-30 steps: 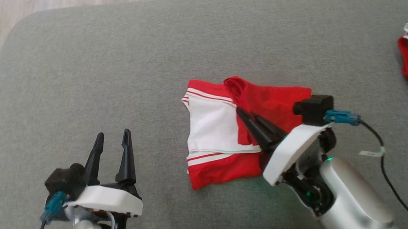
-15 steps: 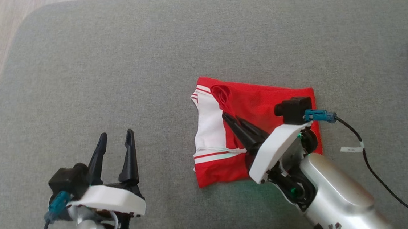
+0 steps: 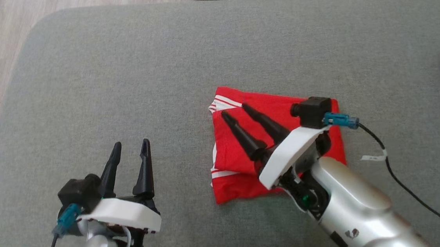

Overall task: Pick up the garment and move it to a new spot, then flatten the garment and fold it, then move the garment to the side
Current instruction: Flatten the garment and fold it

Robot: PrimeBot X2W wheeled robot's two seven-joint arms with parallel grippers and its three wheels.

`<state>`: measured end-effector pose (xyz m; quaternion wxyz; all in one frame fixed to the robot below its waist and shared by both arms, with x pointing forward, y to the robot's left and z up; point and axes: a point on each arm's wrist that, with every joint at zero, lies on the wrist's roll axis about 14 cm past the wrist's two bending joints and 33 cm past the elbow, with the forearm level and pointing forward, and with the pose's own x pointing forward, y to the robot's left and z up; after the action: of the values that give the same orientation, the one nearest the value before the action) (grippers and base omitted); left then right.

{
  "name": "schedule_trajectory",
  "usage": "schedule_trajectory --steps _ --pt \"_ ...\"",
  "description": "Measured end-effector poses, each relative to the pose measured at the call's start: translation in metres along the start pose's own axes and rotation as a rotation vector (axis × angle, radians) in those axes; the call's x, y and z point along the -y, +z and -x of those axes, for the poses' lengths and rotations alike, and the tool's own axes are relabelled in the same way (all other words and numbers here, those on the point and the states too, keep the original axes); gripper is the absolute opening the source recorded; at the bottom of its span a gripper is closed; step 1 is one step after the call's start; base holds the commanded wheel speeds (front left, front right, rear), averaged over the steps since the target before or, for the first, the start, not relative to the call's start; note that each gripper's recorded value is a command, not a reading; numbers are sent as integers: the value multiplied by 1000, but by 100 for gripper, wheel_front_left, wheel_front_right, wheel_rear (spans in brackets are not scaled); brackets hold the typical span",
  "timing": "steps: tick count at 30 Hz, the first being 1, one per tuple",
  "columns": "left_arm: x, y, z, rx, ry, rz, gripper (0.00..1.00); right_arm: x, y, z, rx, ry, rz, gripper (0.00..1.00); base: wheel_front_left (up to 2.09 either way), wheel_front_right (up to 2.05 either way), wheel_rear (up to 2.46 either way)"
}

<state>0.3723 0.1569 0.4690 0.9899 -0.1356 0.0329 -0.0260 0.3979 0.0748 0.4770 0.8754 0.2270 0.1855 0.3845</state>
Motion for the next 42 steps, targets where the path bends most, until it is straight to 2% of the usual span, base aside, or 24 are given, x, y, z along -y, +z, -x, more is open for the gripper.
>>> schedule_trajectory --steps 8,12,16,24,30,42 --pt "14 5 -4 18 -37 2 100 45 41 17 161 -151 171 100 0 0 0" --pt "23 6 -6 25 -62 3 100 72 67 36 247 -253 255 100 0 0 0" --pt "34 8 -9 33 -84 7 100 96 76 62 290 -355 302 100 0 0 0" --pt "37 9 -10 39 -85 -5 100 118 57 109 296 -488 352 100 0 0 0" --pt "26 10 -4 47 -46 -17 100 126 41 138 309 -559 318 100 0 0 0" --pt "7 11 8 54 3 -29 100 124 54 147 364 -575 333 100 0 0 0"
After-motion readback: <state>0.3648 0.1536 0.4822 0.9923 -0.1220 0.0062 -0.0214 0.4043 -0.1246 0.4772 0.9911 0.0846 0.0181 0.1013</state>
